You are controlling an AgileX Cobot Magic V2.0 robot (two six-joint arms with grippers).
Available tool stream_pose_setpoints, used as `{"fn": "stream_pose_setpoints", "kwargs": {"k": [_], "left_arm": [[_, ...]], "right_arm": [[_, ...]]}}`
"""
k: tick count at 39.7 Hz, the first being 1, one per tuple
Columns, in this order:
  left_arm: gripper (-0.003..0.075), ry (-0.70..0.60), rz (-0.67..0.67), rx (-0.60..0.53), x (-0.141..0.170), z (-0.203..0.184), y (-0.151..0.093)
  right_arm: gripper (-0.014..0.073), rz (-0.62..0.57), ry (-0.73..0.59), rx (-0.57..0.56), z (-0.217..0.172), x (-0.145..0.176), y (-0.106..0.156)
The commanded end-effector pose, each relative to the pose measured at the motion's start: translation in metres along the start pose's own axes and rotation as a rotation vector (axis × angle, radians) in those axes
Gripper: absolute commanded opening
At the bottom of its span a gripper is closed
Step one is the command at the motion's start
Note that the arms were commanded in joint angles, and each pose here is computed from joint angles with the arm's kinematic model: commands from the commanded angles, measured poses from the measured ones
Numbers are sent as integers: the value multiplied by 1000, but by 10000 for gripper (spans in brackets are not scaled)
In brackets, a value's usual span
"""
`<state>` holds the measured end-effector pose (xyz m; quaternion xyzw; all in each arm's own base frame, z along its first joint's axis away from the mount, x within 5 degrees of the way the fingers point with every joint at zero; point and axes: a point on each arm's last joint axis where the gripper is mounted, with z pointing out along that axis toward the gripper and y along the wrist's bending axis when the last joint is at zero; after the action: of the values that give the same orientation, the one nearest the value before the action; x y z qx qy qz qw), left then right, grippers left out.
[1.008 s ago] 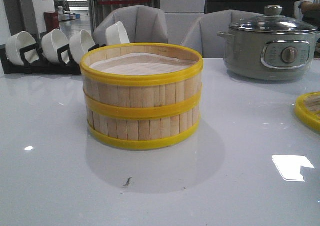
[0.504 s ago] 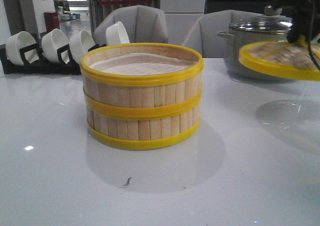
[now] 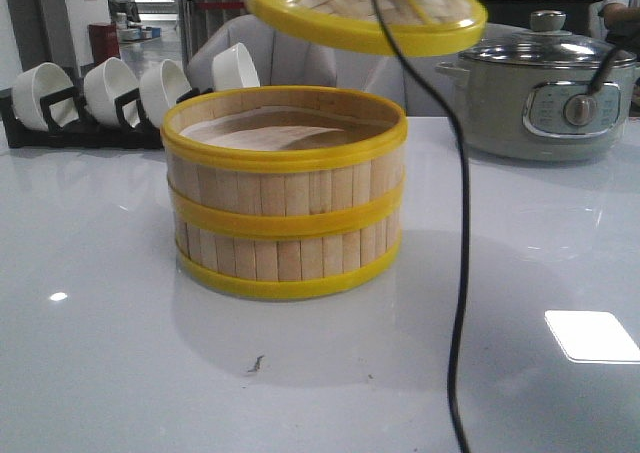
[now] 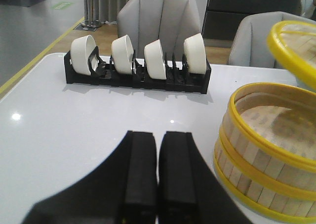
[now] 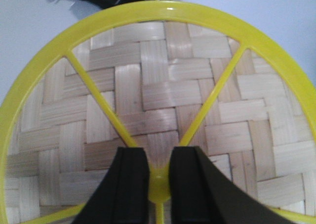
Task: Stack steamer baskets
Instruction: 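Lift the lid with the right gripper over the basket stack, then lower the lid onto the top basket and open the right gripper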
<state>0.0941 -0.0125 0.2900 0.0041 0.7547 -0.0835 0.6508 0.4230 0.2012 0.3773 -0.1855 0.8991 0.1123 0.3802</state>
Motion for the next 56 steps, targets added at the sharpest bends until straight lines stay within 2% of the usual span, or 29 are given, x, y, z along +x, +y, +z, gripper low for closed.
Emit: {"fn": "stream_pose_setpoints", "kwargs": {"k": [1, 9, 23, 56], "left_arm": [[95, -98, -13, 4, -17, 0, -1], [95, -98, -13, 4, -17, 0, -1], [95, -98, -13, 4, -17, 0, -1], [95, -98, -13, 4, -17, 0, -1]], "right_arm": [[56, -39, -100, -28, -22, -15, 19], [56, -70, -56, -62, -1, -6, 41], [56, -93, -13, -82, 4, 0, 56], [56, -112, 32, -52, 9, 5, 53]]}}
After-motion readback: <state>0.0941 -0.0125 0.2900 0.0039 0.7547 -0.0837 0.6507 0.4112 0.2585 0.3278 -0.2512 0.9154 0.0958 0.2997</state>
